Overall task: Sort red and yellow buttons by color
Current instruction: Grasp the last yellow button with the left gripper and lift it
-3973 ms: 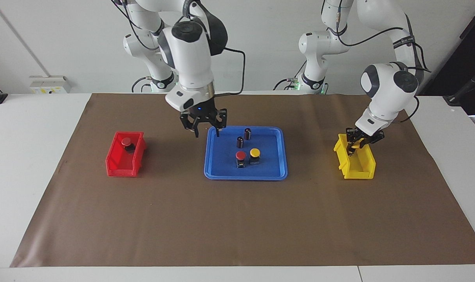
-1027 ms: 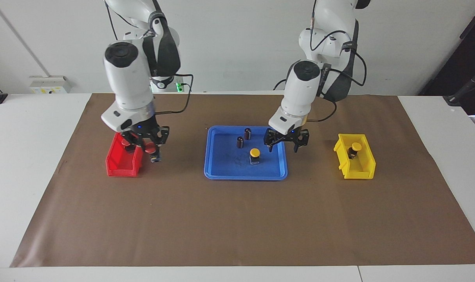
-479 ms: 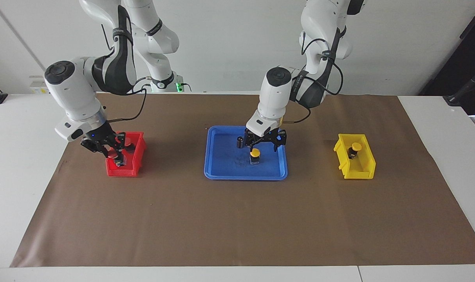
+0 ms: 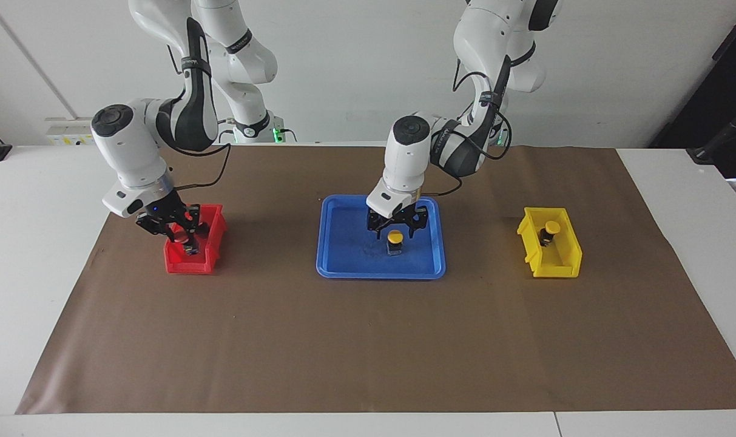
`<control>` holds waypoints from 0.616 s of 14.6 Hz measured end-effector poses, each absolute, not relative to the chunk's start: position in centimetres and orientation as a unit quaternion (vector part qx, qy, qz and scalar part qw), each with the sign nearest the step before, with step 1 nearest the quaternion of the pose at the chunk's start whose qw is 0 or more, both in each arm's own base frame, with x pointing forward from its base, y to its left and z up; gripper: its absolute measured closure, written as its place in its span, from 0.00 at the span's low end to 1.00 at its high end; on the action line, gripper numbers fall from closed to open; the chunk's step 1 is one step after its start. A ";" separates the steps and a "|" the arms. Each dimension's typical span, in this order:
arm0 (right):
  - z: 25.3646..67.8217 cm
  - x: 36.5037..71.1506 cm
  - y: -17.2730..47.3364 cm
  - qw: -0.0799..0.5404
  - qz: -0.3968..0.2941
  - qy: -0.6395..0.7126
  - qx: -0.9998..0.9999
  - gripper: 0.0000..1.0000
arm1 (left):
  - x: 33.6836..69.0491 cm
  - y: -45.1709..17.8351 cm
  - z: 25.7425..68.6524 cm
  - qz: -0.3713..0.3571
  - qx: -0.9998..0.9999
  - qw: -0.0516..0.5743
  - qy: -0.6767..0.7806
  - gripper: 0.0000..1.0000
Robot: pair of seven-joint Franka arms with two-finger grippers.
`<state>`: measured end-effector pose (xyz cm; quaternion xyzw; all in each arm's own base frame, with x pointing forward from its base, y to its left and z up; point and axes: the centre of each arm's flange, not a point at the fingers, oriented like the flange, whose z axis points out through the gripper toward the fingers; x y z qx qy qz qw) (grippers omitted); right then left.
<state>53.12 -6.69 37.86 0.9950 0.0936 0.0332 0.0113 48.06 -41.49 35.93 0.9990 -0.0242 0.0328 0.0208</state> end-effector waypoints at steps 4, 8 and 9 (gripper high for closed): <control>36.6 52.6 -6.0 0.011 0.037 0.098 0.994 0.59 | 48.5 -41.4 36.3 0.037 0.999 0.023 -0.017 0.59; 35.3 52.0 -5.6 0.013 0.052 0.101 0.993 0.59 | 50.3 -41.1 40.4 0.029 0.999 0.013 -0.004 0.59; 35.0 51.9 -5.6 0.014 0.053 0.101 0.993 0.59 | 51.2 -40.2 42.3 0.024 1.000 0.007 0.005 0.59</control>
